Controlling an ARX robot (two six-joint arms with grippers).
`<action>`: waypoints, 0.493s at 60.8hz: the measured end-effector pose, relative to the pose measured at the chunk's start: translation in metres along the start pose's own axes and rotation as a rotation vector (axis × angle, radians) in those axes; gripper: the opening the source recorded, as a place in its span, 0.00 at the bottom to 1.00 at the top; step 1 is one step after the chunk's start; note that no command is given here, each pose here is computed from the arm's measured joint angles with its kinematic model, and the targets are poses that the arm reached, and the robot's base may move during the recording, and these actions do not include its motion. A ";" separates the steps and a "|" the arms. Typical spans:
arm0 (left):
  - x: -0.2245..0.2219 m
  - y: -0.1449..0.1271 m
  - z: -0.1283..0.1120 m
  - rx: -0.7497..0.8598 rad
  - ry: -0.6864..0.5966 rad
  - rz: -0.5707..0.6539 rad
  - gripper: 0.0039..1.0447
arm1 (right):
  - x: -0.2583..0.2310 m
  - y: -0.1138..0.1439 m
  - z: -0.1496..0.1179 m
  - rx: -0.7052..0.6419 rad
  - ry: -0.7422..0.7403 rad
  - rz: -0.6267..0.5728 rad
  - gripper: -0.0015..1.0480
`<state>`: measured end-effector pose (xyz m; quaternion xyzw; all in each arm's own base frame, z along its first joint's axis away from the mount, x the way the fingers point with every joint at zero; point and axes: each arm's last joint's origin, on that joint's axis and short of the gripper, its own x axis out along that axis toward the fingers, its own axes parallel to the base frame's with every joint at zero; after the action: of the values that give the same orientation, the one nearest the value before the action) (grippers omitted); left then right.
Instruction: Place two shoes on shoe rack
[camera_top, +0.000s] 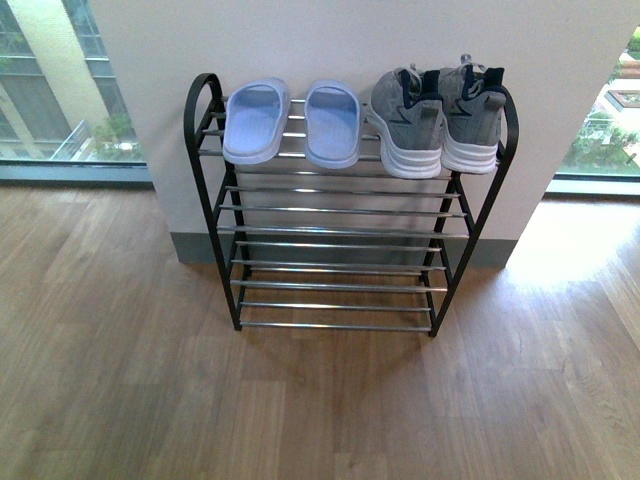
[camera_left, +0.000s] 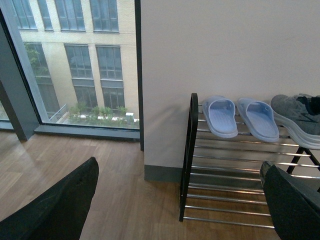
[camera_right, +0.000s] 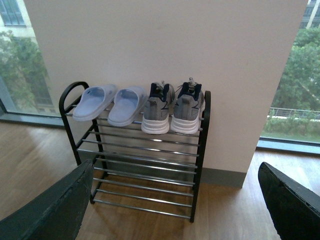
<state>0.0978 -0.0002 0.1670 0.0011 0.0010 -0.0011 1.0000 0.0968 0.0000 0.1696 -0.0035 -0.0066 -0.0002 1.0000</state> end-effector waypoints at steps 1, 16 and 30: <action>0.000 0.000 0.000 0.000 0.000 0.000 0.91 | 0.000 0.000 0.000 0.000 0.000 0.000 0.91; 0.000 0.000 0.000 0.000 0.000 0.000 0.91 | 0.000 0.000 0.000 0.000 0.000 0.000 0.91; 0.000 0.000 0.000 0.000 0.000 0.000 0.91 | 0.000 0.000 0.000 0.000 -0.001 0.000 0.91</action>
<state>0.0978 -0.0002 0.1670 0.0011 0.0010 -0.0011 1.0000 0.0967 0.0000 0.1696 -0.0035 -0.0070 -0.0002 1.0000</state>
